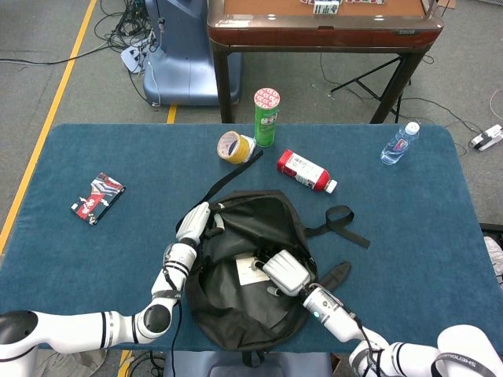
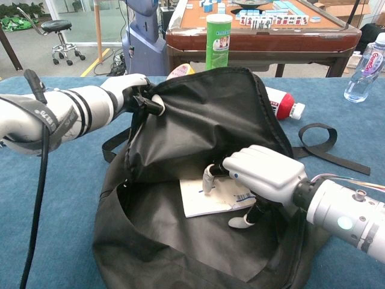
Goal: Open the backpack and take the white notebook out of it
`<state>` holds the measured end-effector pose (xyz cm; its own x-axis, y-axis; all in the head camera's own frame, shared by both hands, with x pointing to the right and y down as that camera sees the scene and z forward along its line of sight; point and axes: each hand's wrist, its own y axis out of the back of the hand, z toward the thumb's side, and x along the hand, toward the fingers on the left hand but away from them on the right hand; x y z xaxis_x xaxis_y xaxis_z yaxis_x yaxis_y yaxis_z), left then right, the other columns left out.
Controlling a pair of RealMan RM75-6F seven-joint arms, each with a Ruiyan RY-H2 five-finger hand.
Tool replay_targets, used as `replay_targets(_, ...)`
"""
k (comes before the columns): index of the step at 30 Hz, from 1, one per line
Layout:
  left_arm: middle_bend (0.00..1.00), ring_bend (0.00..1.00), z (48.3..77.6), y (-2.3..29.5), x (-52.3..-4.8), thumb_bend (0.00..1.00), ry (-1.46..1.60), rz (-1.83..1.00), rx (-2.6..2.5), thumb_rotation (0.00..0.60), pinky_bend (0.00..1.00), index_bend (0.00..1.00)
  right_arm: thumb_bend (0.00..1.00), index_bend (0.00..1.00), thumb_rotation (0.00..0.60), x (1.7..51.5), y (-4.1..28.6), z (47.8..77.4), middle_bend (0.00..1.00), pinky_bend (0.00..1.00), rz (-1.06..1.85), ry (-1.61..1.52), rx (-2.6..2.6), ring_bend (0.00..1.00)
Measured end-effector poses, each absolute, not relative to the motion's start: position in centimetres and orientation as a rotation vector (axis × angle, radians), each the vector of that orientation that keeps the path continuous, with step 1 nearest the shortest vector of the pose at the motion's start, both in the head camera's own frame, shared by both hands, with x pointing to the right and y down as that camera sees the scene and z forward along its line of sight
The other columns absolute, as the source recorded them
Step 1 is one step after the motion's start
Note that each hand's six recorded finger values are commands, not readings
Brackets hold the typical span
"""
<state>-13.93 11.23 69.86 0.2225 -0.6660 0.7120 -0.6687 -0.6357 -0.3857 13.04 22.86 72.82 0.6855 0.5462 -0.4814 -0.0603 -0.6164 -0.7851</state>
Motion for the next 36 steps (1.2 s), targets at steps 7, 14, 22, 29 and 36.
replay_targets(7, 0.52, 0.42, 70.0, 11.4, -14.1, 0.89, -1.333, 1.428, 2.448, 0.6, 0.21, 0.71, 0.12, 0.35, 0.6, 12.5, 22.9, 73.3, 0.3, 0.39, 0.921, -0.366, -2.032, 0.24)
replay_targets(14, 0.51, 0.42, 70.0, 11.5, -14.2, 0.89, -1.329, 1.429, 2.444, 0.6, 0.21, 0.71, 0.28, 0.35, 0.6, 12.2, 22.7, 73.8, 0.31, 0.39, 0.917, -0.382, -2.005, 0.24)
replay_targets(22, 0.51, 0.41, 70.1, 11.4, -14.6, 0.89, -1.334, 1.433, 2.435, 0.6, 0.21, 0.7, 0.48, 0.4, 0.6, 11.9, 22.1, 73.7, 0.38, 0.39, 0.88, -0.442, -1.975, 0.28)
replay_targets(29, 0.5, 0.41, 70.2, 11.3, -14.8, 0.89, -1.337, 1.43, 2.424, 0.6, 0.21, 0.7, 0.55, 0.47, 0.6, 11.8, 21.5, 73.2, 0.42, 0.4, 0.846, -0.5, -1.95, 0.32)
replay_targets(36, 0.49, 0.4, 70.4, 11.2, -15.0, 0.89, -1.332, 1.434, 2.41, 0.6, 0.21, 0.69, 0.61, 0.59, 0.6, 11.9, 20.9, 73.2, 0.49, 0.46, 0.846, -0.538, -1.931, 0.4)
